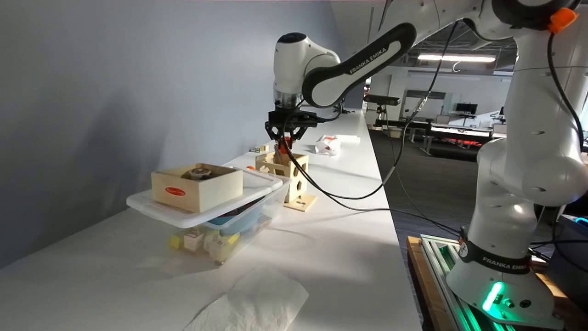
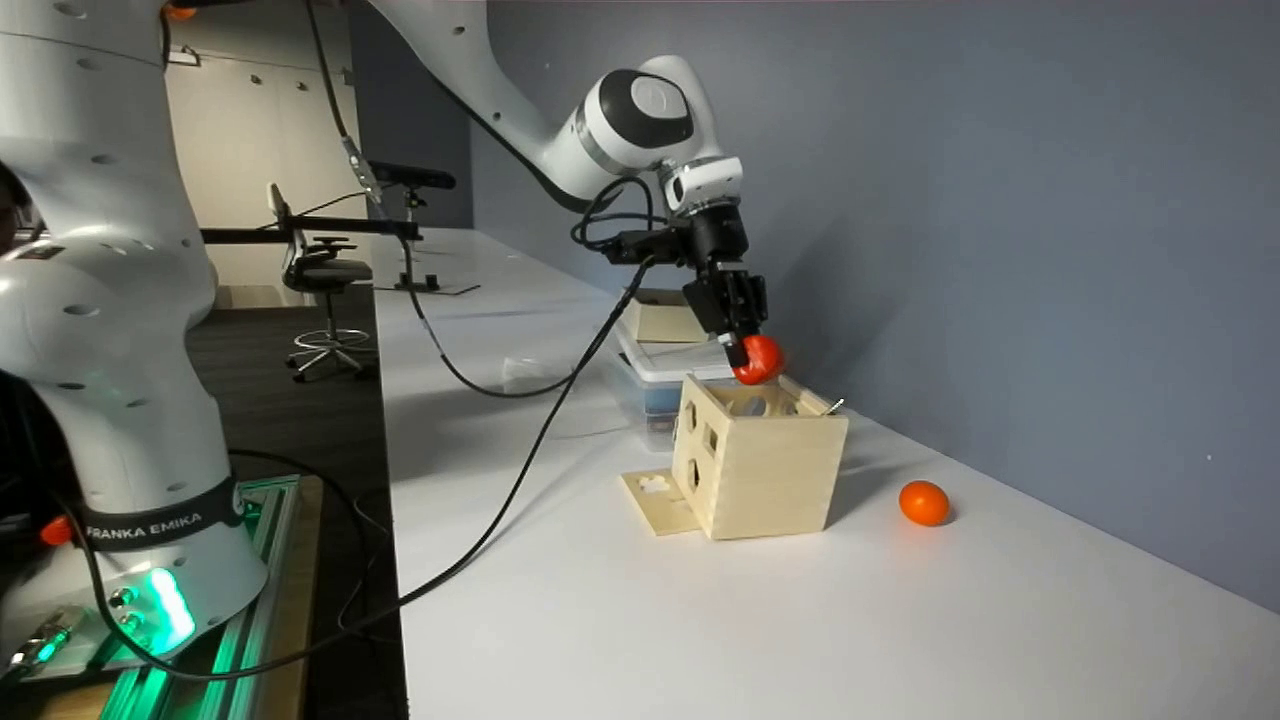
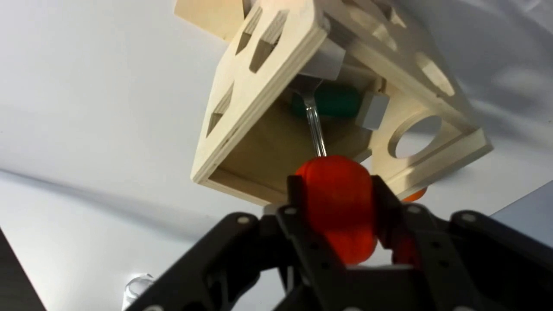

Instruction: Put the red toy inside the cube-shaped object, then put the crate on the counter

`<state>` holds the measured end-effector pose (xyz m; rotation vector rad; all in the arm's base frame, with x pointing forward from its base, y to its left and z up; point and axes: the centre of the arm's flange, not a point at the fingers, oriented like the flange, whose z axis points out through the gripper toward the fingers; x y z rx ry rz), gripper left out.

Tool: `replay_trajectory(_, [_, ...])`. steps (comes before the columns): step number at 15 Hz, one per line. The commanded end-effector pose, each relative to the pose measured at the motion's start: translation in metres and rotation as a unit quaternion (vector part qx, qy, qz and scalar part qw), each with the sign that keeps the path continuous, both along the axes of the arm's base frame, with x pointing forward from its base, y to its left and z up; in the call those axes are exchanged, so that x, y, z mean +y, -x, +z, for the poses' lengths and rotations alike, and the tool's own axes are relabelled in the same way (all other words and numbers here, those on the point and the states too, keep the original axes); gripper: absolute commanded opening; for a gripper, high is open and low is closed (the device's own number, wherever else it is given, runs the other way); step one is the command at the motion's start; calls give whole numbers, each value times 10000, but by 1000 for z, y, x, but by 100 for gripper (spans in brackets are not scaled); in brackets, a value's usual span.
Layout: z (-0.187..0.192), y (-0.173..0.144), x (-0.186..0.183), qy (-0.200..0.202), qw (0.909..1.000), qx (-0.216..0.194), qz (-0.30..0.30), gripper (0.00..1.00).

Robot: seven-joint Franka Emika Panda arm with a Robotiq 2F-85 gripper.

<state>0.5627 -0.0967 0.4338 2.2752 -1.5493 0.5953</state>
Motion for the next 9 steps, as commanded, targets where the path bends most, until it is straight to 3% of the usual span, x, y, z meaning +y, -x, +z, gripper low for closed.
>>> replay_trajectory(1, [-1,5,4,-103,9997,103,-212,71])
replay_trajectory(5, [4,7,13,-287,9995,78,-63,98])
replay_trajectory(7, [16,16,34,-744,9962,21,452,100])
replay_trajectory(9, [35,36,61,-896,9912,65,972,100])
